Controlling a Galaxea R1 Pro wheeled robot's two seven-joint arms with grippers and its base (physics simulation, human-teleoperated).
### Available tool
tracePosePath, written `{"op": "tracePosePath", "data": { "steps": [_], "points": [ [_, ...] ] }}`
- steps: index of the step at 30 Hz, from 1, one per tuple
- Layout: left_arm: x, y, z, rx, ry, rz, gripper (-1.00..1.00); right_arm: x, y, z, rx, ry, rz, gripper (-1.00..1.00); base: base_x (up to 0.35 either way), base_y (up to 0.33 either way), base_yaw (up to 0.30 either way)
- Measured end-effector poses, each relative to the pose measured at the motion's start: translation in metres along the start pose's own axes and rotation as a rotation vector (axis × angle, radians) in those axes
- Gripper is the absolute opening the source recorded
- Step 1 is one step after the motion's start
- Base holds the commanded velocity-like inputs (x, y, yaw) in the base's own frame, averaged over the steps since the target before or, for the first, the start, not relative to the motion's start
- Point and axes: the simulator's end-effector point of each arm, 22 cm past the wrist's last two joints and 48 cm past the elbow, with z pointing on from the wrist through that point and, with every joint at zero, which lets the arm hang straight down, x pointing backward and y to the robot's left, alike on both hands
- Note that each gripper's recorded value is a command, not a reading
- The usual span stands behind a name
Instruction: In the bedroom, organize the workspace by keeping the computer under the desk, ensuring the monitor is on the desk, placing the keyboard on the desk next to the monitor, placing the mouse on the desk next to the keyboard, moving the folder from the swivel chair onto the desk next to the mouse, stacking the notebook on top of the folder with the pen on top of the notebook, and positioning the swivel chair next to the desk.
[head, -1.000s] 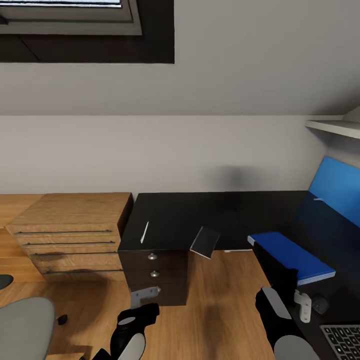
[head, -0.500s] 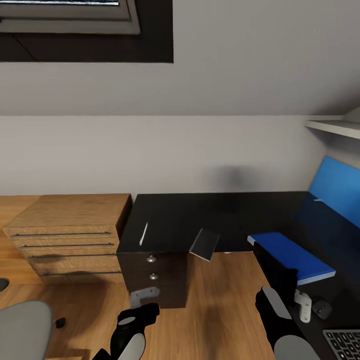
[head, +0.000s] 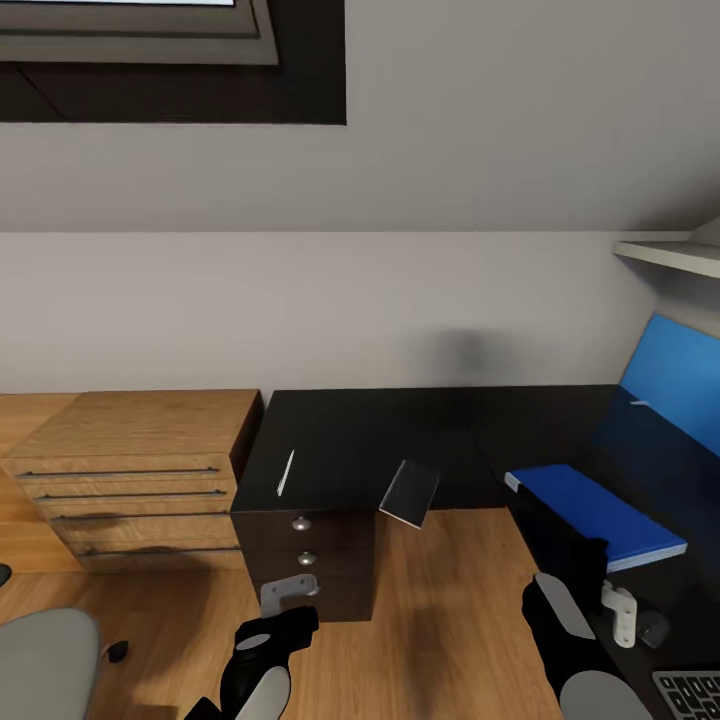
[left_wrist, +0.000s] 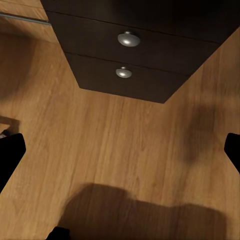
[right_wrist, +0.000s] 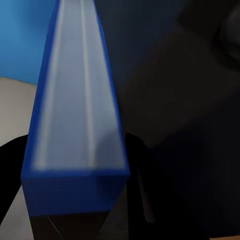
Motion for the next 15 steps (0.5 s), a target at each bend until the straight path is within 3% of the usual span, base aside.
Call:
{"op": "tracePosePath", "data": {
  "steps": [8,15],
  "points": [
    [-0.003,-0.002,-0.002,0.009,-0.007,-0.003,1.0,0.0,0.002,0.0,-0.005,-0.001,-0.001,-1.0,0.0,0.0,-0.011],
    [-0.029,-0.014,-0.017,0.051,-0.066,-0.04,1.0,0.001,-0.001,0.002,-0.002,-0.002,0.001,-1.0,0.0,0.0,0.0]
  ]
}}
